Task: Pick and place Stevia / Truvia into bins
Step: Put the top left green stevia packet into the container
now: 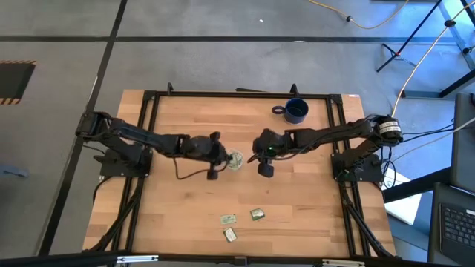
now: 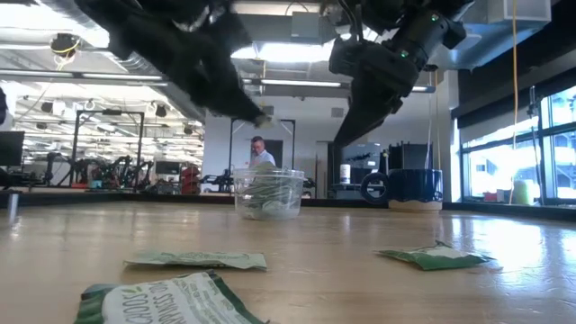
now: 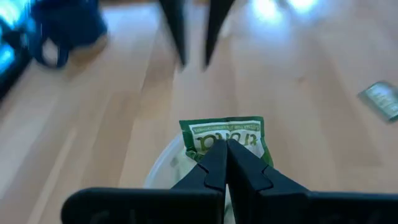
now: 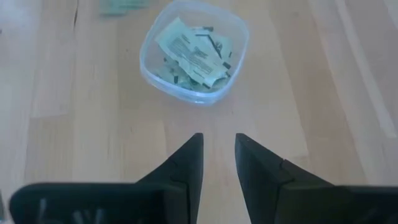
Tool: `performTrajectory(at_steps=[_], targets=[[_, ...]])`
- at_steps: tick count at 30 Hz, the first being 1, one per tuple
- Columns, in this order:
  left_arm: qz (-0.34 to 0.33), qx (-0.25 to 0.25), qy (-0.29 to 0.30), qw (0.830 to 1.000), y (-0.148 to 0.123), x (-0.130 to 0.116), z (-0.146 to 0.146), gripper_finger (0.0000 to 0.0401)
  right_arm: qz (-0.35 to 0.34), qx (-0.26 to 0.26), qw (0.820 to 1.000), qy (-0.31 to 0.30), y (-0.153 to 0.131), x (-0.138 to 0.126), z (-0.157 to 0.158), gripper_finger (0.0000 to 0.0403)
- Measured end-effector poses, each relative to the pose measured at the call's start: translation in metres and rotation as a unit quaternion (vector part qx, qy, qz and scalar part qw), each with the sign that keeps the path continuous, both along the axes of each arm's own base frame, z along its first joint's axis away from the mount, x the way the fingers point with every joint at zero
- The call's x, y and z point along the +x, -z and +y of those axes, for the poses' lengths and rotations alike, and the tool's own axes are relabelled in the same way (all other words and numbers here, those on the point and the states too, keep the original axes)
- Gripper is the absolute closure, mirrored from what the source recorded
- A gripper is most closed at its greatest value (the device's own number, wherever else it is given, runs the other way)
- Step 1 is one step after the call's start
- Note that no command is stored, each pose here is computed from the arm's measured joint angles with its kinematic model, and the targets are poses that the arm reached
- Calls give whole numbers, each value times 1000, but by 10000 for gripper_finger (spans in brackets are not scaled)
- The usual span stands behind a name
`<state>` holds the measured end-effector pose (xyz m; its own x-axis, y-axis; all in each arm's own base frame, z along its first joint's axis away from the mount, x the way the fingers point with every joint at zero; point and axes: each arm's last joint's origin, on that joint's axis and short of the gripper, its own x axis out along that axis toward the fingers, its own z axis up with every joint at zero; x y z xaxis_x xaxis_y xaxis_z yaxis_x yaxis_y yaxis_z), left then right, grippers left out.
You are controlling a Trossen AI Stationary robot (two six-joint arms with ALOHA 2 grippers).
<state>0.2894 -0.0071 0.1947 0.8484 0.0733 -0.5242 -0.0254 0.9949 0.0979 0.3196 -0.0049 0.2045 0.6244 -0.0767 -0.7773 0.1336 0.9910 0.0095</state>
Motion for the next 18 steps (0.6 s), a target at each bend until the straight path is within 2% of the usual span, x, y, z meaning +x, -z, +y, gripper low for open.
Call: performTrajectory(at_steps=[4, 9, 18], targets=[[27, -18, -16, 999, 14, 4, 18, 398, 3, -1, 1000, -2, 0, 0, 0, 306], [48, -35, -7, 998, 30, 9, 31, 399, 2, -2, 1000, -1, 0, 0, -1, 306], [75, -57, 17, 995, 44, 11, 32, 399, 0, -2, 1000, 1, 0, 0, -2, 306]])
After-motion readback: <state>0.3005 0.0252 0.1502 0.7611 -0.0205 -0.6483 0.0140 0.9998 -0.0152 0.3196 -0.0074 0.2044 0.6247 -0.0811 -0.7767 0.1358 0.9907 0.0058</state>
